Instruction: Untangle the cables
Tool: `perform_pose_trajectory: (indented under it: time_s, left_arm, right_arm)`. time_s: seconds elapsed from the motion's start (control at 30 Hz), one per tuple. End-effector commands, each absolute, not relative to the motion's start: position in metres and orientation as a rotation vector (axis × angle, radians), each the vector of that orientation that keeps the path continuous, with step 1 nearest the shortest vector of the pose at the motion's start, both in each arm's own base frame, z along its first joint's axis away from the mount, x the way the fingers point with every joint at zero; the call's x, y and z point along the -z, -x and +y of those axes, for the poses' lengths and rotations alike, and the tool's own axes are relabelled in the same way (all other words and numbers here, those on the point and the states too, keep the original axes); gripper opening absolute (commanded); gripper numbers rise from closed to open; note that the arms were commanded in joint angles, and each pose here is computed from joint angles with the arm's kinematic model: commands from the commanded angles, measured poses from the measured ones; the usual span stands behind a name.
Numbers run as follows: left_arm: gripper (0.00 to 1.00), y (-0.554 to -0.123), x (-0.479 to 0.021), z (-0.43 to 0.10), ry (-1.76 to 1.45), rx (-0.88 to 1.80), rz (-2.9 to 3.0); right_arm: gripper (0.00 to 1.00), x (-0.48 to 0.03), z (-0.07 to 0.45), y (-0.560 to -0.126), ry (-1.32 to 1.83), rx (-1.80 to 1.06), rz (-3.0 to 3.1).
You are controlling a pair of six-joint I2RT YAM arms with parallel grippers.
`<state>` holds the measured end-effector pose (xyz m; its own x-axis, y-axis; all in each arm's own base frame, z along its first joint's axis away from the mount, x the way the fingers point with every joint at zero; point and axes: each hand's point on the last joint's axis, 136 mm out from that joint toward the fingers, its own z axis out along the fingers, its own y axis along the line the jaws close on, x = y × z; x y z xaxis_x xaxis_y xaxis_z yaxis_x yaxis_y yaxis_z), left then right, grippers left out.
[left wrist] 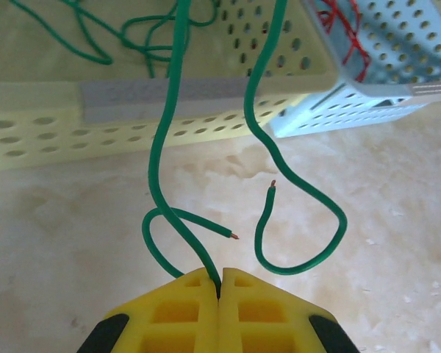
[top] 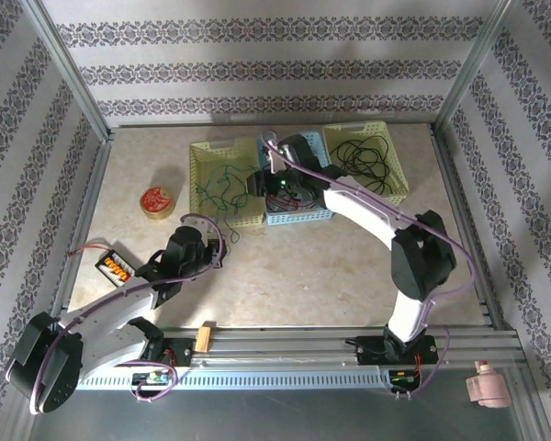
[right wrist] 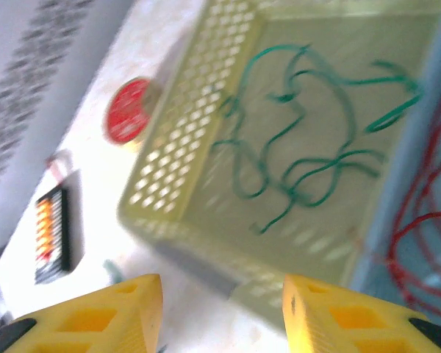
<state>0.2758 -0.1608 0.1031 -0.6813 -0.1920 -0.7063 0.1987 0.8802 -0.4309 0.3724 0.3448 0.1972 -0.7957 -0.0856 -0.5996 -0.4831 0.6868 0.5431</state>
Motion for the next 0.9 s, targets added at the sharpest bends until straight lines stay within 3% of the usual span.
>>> perform_pose_trajectory:
  time_s: [0.0, 0.2, 0.37, 0.43, 0.53, 0.6, 0.87]
  left_arm:
    - [0.0, -0.289, -0.134, -0.178, -0.067, 0.721, 2.131]
    - [0.0, -0.293, -0.145, -0.191, -0.097, 0.794, 2.113]
    - [0.0, -0.293, -0.152, -0.196, -0.11, 0.828, 2.102]
    - [0.0, -0.293, -0.152, -0.197, -0.116, 0.83, 2.105]
    - [0.0, -0.293, -0.15, -0.197, -0.114, 0.826, 2.112]
    - [0.0, -0.293, -0.148, -0.194, -0.102, 0.814, 2.12]
    - [0.0, -0.299, -0.124, -0.147, 0.084, 0.516, 2.22]
  right_arm:
    - [0.47, -0.198, 0.365, -0.313, 0.679, -1.2, 2.326]
    - [0.48, -0.161, 0.37, -0.273, 0.772, -1.194, 2.41]
    - [0.47, -0.155, 0.378, -0.269, 0.812, -1.172, 2.417]
    - [0.37, -0.154, 0.376, -0.275, 0.797, -1.137, 2.413]
    - [0.1, -0.152, 0.367, -0.289, 0.724, -1.096, 2.419]
    - [0.0, -0.151, 0.358, -0.297, 0.682, -1.043, 2.424]
    - [0.0, -0.156, 0.268, -0.339, 0.309, -0.683, 2.408]
